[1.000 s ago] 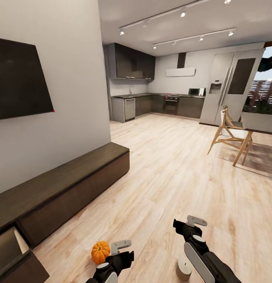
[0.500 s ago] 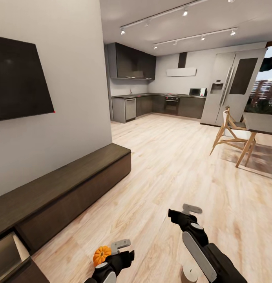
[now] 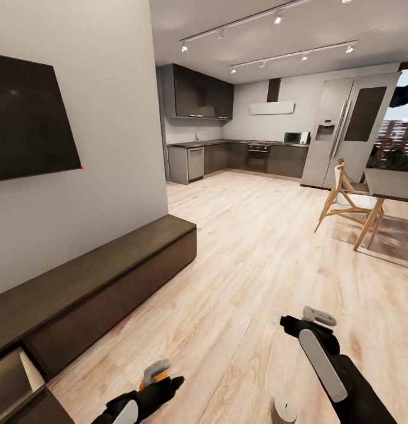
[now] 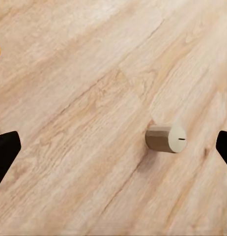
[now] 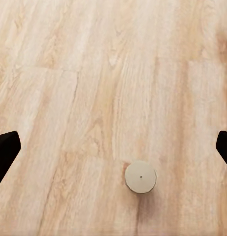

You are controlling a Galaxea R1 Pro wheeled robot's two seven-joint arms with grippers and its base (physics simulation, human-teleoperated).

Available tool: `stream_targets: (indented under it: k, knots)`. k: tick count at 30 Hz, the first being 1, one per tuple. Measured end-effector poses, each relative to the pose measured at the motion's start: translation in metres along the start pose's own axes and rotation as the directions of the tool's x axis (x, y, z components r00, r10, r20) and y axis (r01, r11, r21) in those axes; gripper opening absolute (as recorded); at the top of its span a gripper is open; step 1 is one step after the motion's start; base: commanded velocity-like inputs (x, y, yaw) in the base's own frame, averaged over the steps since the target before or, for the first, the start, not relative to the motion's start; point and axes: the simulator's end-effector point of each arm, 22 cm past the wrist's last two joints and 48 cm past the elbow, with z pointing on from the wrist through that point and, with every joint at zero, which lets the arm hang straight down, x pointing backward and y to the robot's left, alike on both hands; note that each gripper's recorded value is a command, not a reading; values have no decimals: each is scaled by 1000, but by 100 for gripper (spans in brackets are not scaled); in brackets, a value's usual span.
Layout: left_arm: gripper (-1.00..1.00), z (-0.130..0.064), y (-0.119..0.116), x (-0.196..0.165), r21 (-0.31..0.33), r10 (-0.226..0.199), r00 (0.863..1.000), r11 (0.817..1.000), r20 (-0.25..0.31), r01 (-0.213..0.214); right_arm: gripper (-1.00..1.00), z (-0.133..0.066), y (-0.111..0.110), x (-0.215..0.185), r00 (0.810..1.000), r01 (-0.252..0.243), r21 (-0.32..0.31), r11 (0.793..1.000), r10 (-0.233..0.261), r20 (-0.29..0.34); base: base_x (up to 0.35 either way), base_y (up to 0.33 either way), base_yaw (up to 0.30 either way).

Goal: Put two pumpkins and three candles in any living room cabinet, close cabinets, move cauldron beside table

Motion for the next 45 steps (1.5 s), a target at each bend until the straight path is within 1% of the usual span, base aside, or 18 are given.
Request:
stream_targets:
  k: [2,3,5,11,17,26,30,42,45]
  knots:
    - [100,-1,12,-16,32,-53,999,998,-12,54,100,0,-2,0,1000,-3,2,1000,3,-1,0,0,0]
    - [100,-2,19,-21,37,-81,997,996,-13,82,100,-1,-1,-2,1000,-6,-2,1000,6,4,0,0,0]
    - [100,-3,27,-24,37,-114,993,993,-12,115,100,-3,5,-6,1000,-11,-23,1000,12,16,0,0,0]
    - [100,-4,32,-26,36,-139,990,990,-8,139,100,-5,9,-11,999,-3,-34,999,4,32,0,0,0]
    - [100,-4,32,-28,39,-145,989,989,-2,145,100,-17,16,-28,997,-3,-56,998,8,79,0,0,0]
    - [100,-4,32,-28,40,-143,990,989,2,143,100,-25,21,-39,994,-7,-71,997,14,104,12,36,0]
    - [100,-4,32,-28,40,-143,990,989,2,143,100,-25,21,-38,994,-6,-71,997,14,104,1,1,0]
    - [100,12,46,-15,42,-144,990,989,2,143,100,-11,18,-21,994,-5,-76,997,13,108,0,0,0]
    - [100,15,44,-13,72,-144,990,987,2,144,100,-11,19,-22,993,-7,-87,996,17,121,0,0,0]
